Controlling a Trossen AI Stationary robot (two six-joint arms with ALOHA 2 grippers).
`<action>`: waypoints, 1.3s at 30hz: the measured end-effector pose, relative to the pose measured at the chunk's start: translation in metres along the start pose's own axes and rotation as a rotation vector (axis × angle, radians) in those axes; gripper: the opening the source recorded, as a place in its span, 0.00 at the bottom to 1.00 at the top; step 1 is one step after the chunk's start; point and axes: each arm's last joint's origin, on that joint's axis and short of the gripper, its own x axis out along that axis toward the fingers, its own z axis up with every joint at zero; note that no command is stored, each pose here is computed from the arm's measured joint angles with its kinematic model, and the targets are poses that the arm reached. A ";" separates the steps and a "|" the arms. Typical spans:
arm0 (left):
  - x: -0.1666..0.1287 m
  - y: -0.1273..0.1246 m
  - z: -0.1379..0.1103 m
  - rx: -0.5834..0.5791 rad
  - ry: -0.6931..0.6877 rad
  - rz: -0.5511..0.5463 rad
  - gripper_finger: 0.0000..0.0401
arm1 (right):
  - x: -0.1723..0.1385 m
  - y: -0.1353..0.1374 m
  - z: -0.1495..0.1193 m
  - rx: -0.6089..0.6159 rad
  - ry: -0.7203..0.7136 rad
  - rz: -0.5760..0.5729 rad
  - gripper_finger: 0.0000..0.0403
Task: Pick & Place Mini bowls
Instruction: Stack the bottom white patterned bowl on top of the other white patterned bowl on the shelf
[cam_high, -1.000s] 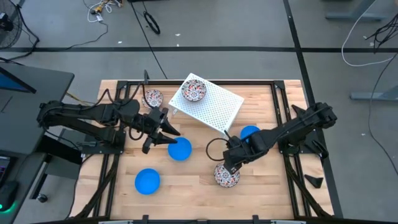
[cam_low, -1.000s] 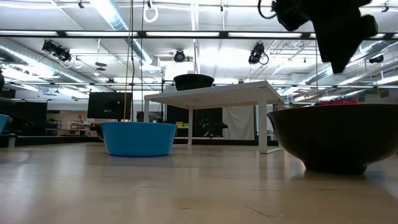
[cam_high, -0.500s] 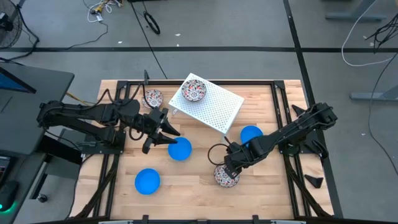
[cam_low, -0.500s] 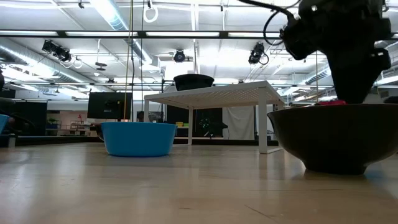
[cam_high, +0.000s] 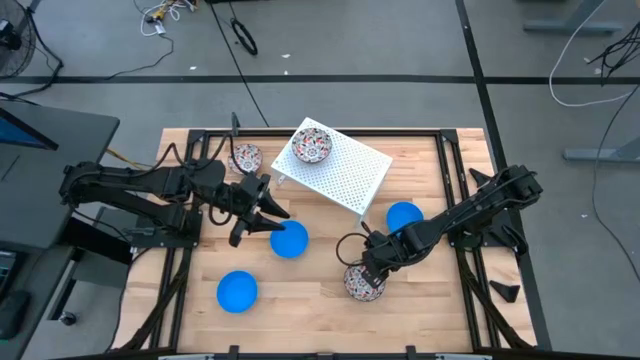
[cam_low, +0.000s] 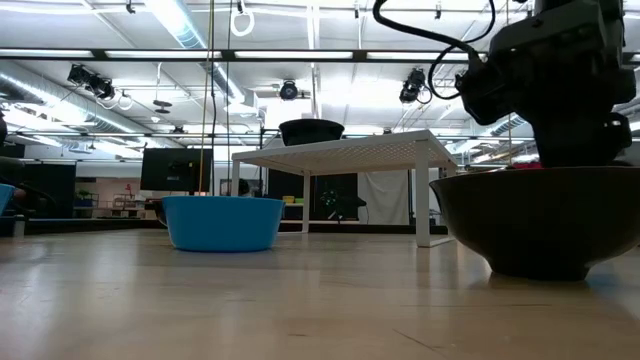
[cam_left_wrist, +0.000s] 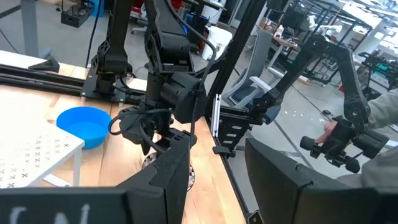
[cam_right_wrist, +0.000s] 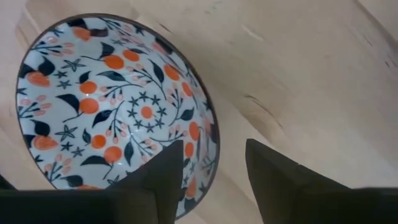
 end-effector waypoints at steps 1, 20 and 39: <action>0.000 0.000 0.000 0.000 0.000 0.000 0.40 | 0.000 0.000 0.000 -0.008 -0.001 0.001 0.41; 0.000 0.000 0.000 0.001 -0.002 0.009 0.40 | 0.000 0.002 0.000 -0.034 0.010 0.027 0.05; 0.000 0.001 0.000 0.002 -0.006 0.027 0.40 | -0.033 -0.001 0.011 -0.001 0.090 0.191 0.00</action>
